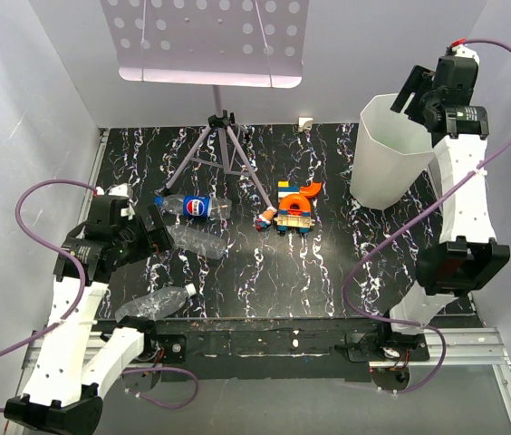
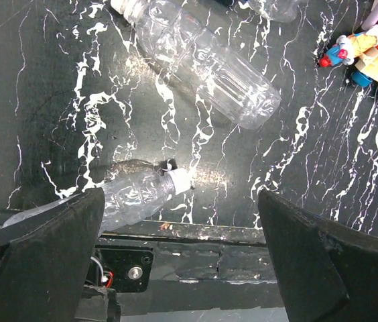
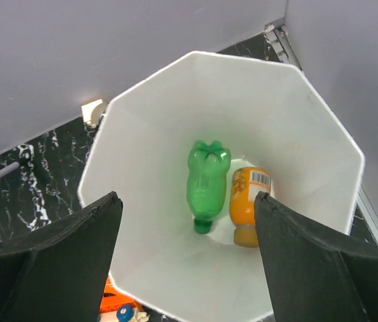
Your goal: Put the plastic bottles in the bin
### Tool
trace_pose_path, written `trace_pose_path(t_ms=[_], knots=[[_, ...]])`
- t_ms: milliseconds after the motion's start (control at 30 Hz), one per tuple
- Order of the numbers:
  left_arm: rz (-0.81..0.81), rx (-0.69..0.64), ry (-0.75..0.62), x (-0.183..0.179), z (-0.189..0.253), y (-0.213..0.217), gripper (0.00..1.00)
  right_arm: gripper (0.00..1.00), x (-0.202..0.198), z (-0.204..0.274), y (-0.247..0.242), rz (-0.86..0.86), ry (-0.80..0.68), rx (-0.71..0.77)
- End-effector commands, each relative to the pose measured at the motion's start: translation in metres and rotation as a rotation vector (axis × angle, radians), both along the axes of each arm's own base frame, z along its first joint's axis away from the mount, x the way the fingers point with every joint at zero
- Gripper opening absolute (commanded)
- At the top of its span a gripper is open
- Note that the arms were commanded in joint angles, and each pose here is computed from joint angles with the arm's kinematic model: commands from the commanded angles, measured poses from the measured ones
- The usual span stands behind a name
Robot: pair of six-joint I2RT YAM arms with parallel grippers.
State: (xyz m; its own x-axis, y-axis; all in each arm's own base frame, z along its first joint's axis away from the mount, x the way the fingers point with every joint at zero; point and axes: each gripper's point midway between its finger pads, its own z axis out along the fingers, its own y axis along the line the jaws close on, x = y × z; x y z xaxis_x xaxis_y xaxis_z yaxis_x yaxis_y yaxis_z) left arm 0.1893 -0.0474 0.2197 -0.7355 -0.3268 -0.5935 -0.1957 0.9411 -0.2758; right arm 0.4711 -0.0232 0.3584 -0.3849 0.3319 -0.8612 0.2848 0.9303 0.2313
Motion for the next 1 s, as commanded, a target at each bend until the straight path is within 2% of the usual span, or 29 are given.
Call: trace_pose_path(t_ms=[0, 100, 200, 333, 567, 700, 767, 833, 967], knots=[[-0.006, -0.029, -0.021, -0.003, 0.008, -0.004, 0.99, 0.86, -0.037, 0.069, 0.013, 0.064, -0.182, 0.01], [0.002, -0.023, -0.019, -0.002, 0.007, -0.003, 0.99, 0.87, -0.061, 0.073, 0.041, 0.164, -0.203, 0.072], [0.01, -0.021, -0.024, -0.002, 0.006, -0.002, 0.99, 0.88, -0.099, 0.068, 0.092, 0.328, -0.224, 0.161], [0.019, -0.025, -0.013, -0.002, 0.0, -0.002, 0.99, 0.88, -0.147, 0.051, 0.162, 0.514, -0.251, 0.192], [0.072, -0.017, 0.038, -0.004, -0.015, 0.003, 0.99, 0.89, -0.21, -0.046, 0.287, 0.865, -0.014, 0.129], [0.077, -0.026, 0.075, -0.008, -0.02, 0.001, 0.99, 0.9, -0.242, -0.074, 0.341, 1.108, 0.105, 0.062], [0.106, -0.022, 0.084, -0.009, -0.021, 0.004, 1.0, 0.9, -0.249, -0.088, 0.361, 1.185, 0.146, -0.002], [0.142, -0.018, 0.097, -0.01, -0.023, 0.007, 0.99, 0.91, -0.255, -0.1, 0.382, 1.262, 0.213, -0.002], [0.206, 0.016, 0.171, -0.014, -0.026, 0.015, 1.0, 0.91, -0.252, -0.118, 0.415, 1.32, 0.267, -0.042]])
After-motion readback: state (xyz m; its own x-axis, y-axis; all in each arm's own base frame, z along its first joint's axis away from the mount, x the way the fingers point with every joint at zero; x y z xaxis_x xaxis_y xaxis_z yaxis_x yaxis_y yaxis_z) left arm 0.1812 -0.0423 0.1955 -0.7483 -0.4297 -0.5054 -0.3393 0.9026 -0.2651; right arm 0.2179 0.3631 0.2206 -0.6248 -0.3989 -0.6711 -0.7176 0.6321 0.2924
